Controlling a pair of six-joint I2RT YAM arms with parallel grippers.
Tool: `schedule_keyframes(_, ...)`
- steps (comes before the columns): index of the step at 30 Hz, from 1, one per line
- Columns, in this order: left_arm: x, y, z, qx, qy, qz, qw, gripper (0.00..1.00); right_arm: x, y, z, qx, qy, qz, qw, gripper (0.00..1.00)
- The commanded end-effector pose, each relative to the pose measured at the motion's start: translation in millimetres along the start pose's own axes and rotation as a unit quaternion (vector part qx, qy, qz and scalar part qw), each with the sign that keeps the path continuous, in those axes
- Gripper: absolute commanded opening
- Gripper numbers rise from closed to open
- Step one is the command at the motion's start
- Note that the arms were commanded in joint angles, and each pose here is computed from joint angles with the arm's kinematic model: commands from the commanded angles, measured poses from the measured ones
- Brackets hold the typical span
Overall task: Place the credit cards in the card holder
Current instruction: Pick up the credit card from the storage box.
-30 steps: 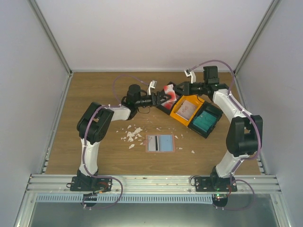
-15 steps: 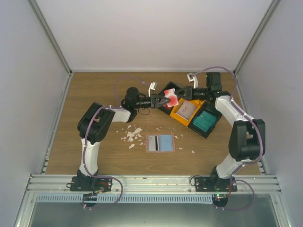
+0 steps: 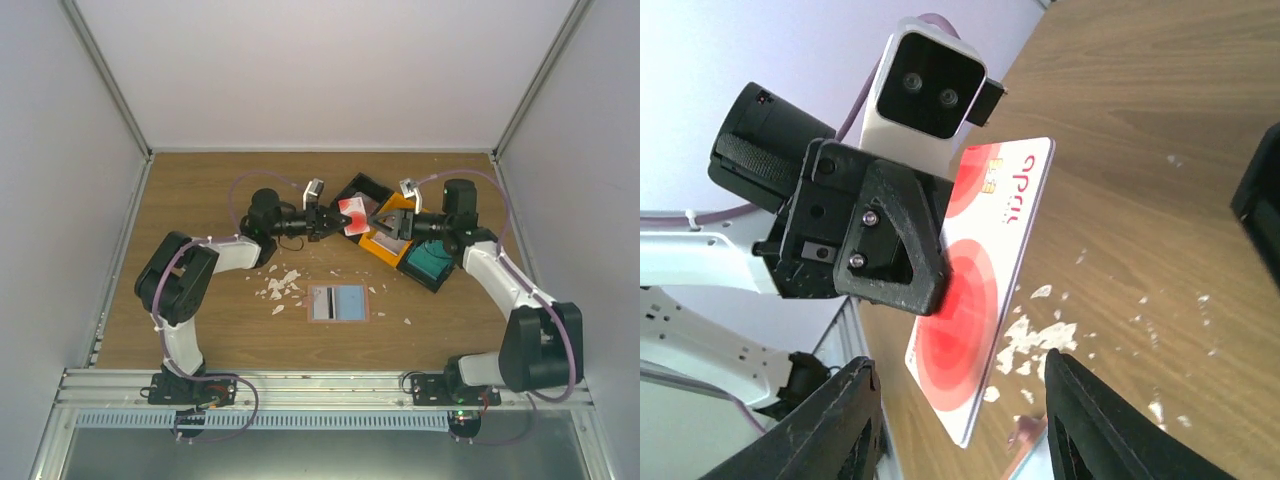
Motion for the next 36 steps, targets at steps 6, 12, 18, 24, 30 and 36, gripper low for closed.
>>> schedule_keyframes(6, -11, -21, -44, -0.064, 0.048, -0.008, 0.997, 0.0, 7, 45, -35, 0.027, -0.001, 0.047, 0.999, 0.49)
schedule_keyframes(12, -15, -33, -62, -0.008, 0.06, -0.002, 0.998, 0.0, 12, 49, -49, 0.036, -0.01, 0.041, 0.998, 0.44)
schedule_keyframes(18, -21, -56, -74, 0.055, 0.08, -0.014, 0.995, 0.0, 5, 54, -50, 0.018, -0.035, 0.033, 0.999, 0.41)
schedule_keyframes(24, -22, -74, -76, 0.089, 0.094, -0.031, 0.991, 0.0, 5, 57, -49, 0.007, -0.039, 0.038, 0.998, 0.41)
schedule_keyframes(30, -22, -80, -75, 0.103, 0.099, -0.036, 0.989, 0.0, -5, 73, -38, -0.022, -0.074, 0.044, 0.996, 0.44)
schedule_keyframes(36, -25, -101, -78, 0.138, 0.111, -0.057, 0.983, 0.0, -12, 80, -40, -0.023, -0.094, 0.054, 0.994, 0.47)
Point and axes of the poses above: each gripper's point midway between its finger pads, its own x axis out along the fingers, its own y axis along the line the jaws close on, z = x × y, the point moved 1 cm from there along -x, back along the fingers, and after that the axes turned 3 degrees about -x, right-handed, at the moved point
